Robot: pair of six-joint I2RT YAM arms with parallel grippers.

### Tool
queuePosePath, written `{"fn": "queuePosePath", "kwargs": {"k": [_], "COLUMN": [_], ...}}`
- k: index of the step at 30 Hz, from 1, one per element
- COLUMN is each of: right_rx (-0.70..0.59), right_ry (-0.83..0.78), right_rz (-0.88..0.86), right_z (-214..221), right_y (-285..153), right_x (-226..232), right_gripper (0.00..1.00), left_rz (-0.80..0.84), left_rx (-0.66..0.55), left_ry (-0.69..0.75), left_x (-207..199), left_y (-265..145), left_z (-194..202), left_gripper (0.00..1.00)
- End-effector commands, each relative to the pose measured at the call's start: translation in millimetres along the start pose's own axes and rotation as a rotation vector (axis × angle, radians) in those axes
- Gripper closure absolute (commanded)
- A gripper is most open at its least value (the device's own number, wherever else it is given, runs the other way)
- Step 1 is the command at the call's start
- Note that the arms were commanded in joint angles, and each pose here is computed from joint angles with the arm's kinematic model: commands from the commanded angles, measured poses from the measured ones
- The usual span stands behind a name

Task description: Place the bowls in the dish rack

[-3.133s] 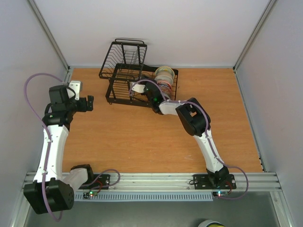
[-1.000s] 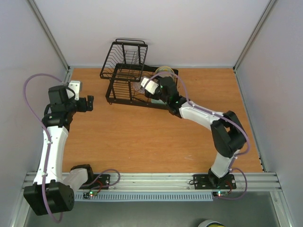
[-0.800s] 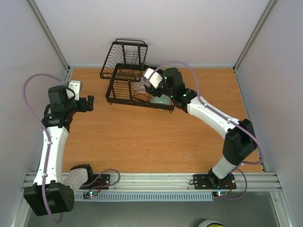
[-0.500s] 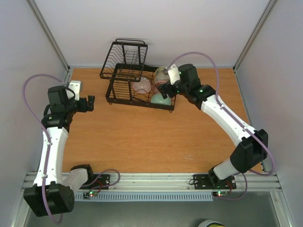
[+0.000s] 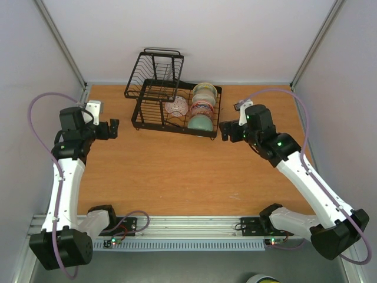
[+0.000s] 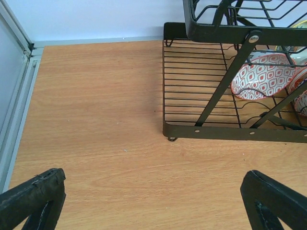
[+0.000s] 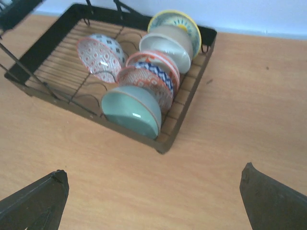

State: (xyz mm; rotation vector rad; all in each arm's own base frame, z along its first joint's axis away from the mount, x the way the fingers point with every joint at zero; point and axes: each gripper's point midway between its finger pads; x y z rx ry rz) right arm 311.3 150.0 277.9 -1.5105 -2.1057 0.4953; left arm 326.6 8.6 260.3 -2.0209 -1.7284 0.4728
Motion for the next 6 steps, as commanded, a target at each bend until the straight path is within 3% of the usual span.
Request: {"fn": "queuePosePath", "kwargs": {"k": [1, 6], "right_rx": [0.069, 0.077], "right_ry": [0.058, 0.075], "right_rz": [0.063, 0.035], "right_z": [21.3, 33.8], "right_y": [-6.7, -11.4], "right_x": [-13.2, -11.7], "right_gripper": [0.01, 0.01], "left_rz": [0.010, 0.026], "left_rx": [-0.047, -0.054], "left_ry": [0.000, -0.003], "left_x": [-0.5, -3.9], "left_y": [-1.9, -4.4], "left_z": [-11.5, -13.2], "left_gripper": [0.01, 0.01]}}
Point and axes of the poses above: each gripper's point midway between its finger pads, its own y axis out along the fingers, its own x axis along the line the jaws close on, z = x × y, and after that the axes turned 5 degrees about y, right-handed
